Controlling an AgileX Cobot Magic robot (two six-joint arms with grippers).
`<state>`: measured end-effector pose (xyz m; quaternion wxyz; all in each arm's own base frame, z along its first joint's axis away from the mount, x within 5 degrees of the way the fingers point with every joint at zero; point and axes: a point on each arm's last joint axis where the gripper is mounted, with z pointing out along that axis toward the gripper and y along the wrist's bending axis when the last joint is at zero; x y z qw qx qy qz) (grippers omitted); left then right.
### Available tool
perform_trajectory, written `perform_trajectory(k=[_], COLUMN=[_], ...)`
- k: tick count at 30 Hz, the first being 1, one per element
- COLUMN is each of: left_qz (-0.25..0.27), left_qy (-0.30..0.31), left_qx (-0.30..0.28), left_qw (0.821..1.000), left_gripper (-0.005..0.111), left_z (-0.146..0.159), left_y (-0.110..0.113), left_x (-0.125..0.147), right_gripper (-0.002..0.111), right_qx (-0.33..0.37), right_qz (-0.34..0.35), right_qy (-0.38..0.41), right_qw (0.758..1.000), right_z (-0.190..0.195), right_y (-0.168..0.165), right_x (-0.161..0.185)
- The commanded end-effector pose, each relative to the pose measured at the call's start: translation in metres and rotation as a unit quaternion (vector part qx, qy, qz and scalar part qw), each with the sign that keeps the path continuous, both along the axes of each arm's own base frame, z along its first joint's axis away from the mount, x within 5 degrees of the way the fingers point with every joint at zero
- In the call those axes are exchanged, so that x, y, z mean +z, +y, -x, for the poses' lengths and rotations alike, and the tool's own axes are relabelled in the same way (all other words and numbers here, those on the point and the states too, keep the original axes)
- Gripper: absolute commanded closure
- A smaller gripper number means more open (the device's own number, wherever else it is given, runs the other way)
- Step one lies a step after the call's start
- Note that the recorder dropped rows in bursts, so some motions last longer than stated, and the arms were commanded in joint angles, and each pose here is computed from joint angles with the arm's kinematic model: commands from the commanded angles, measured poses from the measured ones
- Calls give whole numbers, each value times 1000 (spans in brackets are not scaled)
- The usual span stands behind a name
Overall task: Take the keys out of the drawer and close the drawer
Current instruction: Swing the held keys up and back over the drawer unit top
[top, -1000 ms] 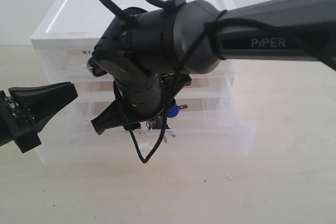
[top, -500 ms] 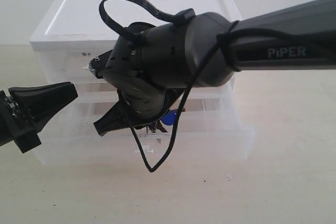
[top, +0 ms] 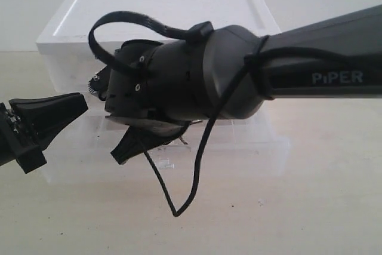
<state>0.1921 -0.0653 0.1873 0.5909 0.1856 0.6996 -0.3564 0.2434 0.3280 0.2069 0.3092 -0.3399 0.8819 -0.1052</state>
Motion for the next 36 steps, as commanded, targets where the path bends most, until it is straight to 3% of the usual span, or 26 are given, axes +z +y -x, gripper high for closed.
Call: perform_trajectory(k=[1,17,26,36], left_qz=[4,4,0,-44], left_qy=[1,1,-1,-61], left_qx=[3,4,0,-14], left_qw=[1000,1000,1000,997], left_gripper=[102,102,102,102], left_z=[1,1,2,15], left_y=[1,1,0,-1], left_x=[0,0,0,6], right_gripper=[109,109,109,109], right_qx=[9,20,3,-6], right_qz=[21,-5,-63,-116], right_qy=[-39,-108,-147,-188], right_qw=[999,994,987,975], right_z=[8,25,35,52], right_y=[0,-9,-36,-75], right_x=[12,68,124,180])
